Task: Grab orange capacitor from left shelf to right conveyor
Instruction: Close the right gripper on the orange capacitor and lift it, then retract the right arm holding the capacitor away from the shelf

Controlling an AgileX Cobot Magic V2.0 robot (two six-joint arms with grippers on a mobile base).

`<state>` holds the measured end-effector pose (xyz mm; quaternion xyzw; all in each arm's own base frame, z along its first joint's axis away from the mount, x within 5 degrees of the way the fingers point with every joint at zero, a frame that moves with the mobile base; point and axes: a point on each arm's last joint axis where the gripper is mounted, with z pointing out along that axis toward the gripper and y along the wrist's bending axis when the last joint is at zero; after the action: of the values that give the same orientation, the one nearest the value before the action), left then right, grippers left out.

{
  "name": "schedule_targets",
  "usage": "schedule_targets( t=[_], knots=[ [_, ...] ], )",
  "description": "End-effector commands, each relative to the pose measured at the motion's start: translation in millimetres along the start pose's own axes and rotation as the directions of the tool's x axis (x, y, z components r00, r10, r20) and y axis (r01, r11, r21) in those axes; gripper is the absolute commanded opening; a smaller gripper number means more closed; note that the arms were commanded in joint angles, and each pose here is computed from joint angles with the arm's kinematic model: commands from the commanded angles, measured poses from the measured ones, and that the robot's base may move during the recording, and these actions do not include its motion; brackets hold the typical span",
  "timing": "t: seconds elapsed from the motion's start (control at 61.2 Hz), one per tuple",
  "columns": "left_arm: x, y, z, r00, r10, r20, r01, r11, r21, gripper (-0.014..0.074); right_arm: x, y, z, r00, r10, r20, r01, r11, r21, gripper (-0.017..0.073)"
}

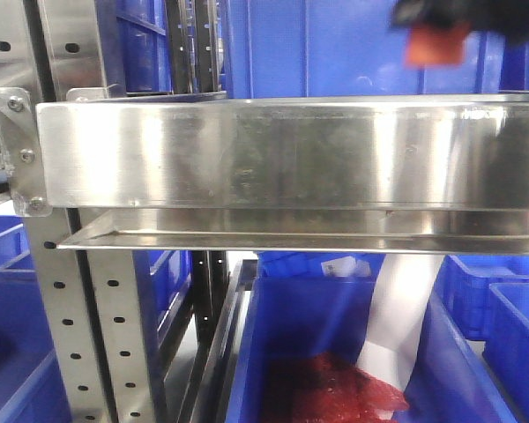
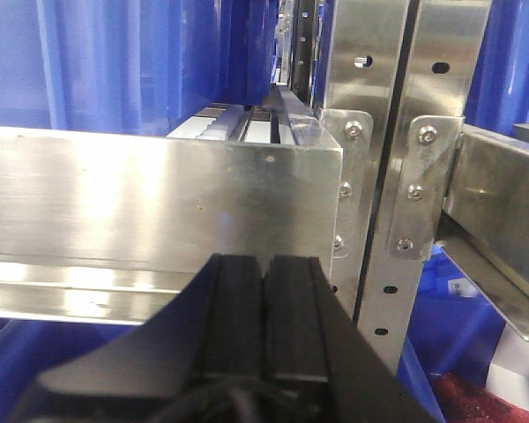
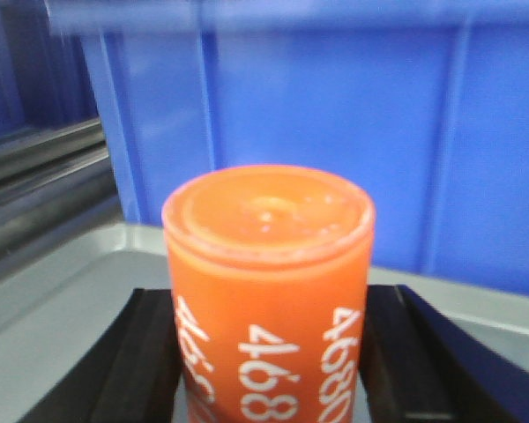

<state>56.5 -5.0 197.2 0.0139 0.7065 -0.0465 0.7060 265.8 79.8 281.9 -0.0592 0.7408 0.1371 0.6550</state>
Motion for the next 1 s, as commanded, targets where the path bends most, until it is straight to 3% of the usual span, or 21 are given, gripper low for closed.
schedule_targets(
  t=[0.0,0.18,0.491,0.785,0.981],
  knots=[
    [-10,-0.2,-1,0.995,-0.004,0.103,0.003,1.000,0.004,-0.0127,-35,-3.0,-26,0.994,-0.015,0.105,0.013,1.000,0.011,0.0139],
    [-10,-0.2,-1,0.995,-0.004,0.103,0.003,1.000,0.004,-0.0127,-39,-11.2,-76,0.998,-0.057,0.015,0.056,0.996,0.065,0.0139],
    [-10,-0.2,-1,0.995,-0.004,0.103,0.003,1.000,0.004,-0.0127,-30,-8.3,-172,0.998,-0.065,-0.028,0.067,0.993,0.099,0.0139],
    [-10,-0.2,-1,0.995,-0.004,0.103,0.003,1.000,0.004,-0.0127,-29,-4.1,-244,0.990,-0.091,0.104,0.079,0.990,0.113,0.0139],
    [-10,-0.2,-1,0.995,-0.004,0.103,0.003,1.000,0.004,-0.0127,-29,-2.4,-264,0.976,-0.097,0.194,0.076,0.991,0.110,0.0139]
  ],
)
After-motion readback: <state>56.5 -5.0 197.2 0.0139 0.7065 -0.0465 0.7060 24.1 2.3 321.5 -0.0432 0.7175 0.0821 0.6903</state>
